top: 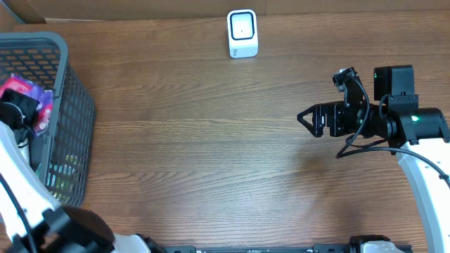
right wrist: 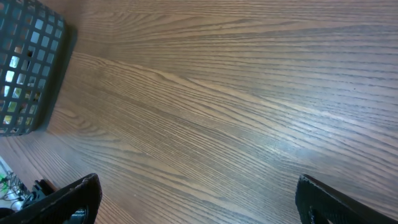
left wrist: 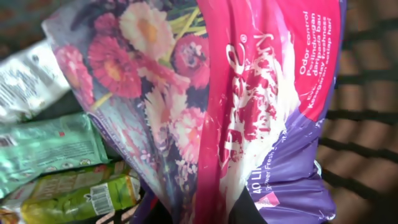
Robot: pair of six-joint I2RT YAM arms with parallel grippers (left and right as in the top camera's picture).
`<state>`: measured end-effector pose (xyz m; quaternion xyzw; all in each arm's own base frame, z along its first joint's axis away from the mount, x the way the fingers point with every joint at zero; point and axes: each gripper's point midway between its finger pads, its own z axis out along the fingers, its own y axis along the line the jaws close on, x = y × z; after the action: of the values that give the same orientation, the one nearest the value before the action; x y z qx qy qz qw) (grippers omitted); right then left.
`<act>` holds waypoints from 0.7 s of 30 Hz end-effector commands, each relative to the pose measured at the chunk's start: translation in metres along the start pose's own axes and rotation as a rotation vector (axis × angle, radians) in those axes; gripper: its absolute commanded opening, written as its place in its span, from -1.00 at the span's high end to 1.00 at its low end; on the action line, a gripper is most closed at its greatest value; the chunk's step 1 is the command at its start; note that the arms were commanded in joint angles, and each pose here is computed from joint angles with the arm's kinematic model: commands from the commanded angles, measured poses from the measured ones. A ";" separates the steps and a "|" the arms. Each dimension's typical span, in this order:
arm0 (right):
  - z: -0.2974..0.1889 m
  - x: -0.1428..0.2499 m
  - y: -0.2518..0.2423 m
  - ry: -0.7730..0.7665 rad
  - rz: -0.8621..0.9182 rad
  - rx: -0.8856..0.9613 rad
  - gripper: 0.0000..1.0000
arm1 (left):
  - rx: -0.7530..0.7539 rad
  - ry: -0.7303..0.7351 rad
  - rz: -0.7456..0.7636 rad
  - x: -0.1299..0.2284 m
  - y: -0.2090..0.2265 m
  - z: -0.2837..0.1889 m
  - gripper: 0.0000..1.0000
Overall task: Scan the item barcode
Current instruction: 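Grasp the red-purple pouch with the left gripper and lift it out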
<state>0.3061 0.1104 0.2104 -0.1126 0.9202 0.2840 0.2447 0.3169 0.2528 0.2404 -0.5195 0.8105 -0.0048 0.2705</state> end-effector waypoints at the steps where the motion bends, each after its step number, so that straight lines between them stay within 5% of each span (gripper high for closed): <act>1: -0.005 -0.008 0.004 -0.024 -0.010 -0.010 -1.00 | 0.057 -0.078 0.132 -0.001 -0.026 -0.033 0.92; 9: -0.005 -0.008 0.004 -0.024 -0.010 -0.010 -1.00 | 0.227 -0.203 0.480 0.032 -0.110 -0.083 0.92; 21: -0.005 -0.008 0.004 -0.023 -0.010 -0.010 -1.00 | 0.189 -0.314 0.550 0.044 -0.127 -0.113 0.92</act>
<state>0.3061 0.1104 0.2104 -0.1125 0.9203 0.2839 0.2447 0.3626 0.1198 0.3376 -0.2494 0.8757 0.0502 0.4104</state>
